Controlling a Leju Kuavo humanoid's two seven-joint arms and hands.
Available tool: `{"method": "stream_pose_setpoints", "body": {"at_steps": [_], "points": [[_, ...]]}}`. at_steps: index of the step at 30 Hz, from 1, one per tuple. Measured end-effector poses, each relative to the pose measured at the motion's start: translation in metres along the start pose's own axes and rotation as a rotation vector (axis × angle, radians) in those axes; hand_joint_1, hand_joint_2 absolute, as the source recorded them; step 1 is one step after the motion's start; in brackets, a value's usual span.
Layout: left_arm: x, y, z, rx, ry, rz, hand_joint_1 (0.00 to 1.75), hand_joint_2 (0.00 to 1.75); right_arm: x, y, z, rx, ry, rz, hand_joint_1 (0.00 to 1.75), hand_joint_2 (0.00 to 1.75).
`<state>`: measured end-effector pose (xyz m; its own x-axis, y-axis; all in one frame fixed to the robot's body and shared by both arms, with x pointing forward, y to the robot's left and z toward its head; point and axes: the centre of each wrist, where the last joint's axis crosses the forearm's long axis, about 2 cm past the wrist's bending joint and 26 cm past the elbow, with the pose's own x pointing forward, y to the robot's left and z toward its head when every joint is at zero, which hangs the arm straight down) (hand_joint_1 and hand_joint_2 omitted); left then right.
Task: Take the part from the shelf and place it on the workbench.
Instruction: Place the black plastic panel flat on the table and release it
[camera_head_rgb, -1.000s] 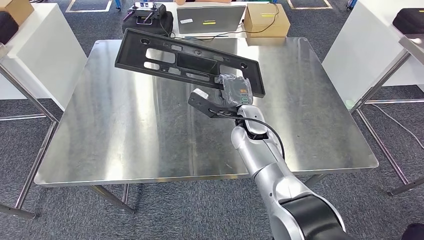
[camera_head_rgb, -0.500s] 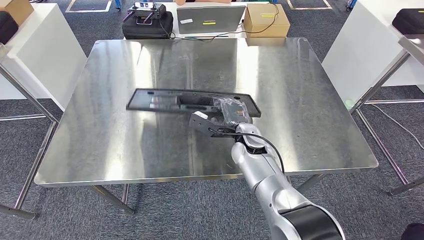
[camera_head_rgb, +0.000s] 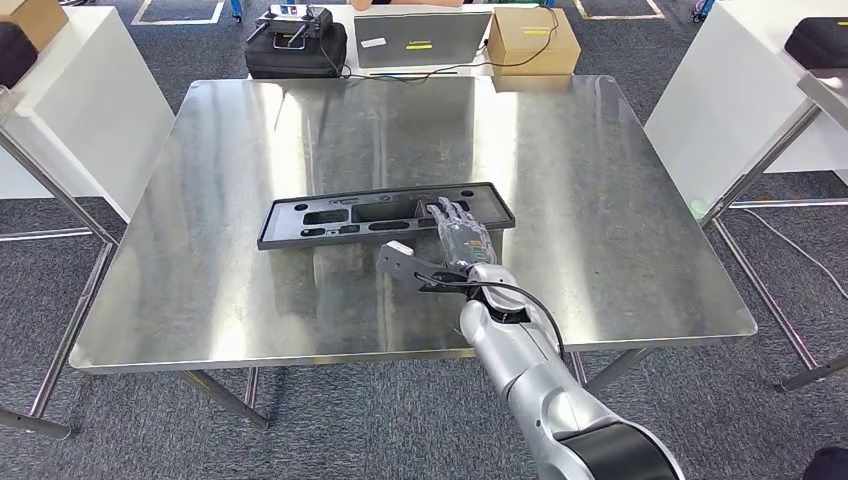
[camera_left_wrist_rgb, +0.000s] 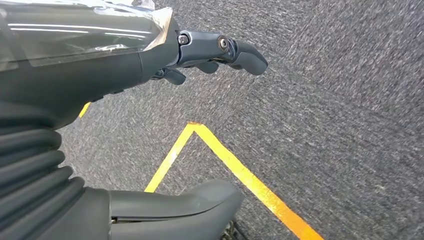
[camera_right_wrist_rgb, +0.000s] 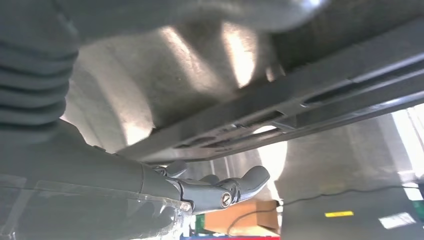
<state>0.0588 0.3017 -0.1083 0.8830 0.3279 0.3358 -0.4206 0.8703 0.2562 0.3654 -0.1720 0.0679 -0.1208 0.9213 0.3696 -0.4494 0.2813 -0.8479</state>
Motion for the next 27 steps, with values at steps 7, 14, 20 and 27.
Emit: {"method": "stream_pose_setpoints", "body": {"at_steps": [7,14,20,27], "points": [[0.0,-0.001,0.0,-0.006,-0.008,-0.006,0.0,0.0,0.009,-0.013,-0.003,-0.097,-0.117,-0.14,0.0,0.0],[-0.001,-0.001,0.001,0.008,-0.055,0.003,0.0,0.0,0.018,-0.034,0.004,-0.33,-0.277,-0.241,0.0,0.0],[-0.008,0.001,0.002,0.061,-0.059,0.013,0.0,0.0,0.003,-0.091,0.079,-0.828,-0.39,-0.327,0.0,0.0],[-0.012,-0.001,0.004,0.068,-0.068,0.014,0.0,0.0,-0.034,-0.089,0.196,-1.316,-0.471,-0.284,0.0,0.0]]}}
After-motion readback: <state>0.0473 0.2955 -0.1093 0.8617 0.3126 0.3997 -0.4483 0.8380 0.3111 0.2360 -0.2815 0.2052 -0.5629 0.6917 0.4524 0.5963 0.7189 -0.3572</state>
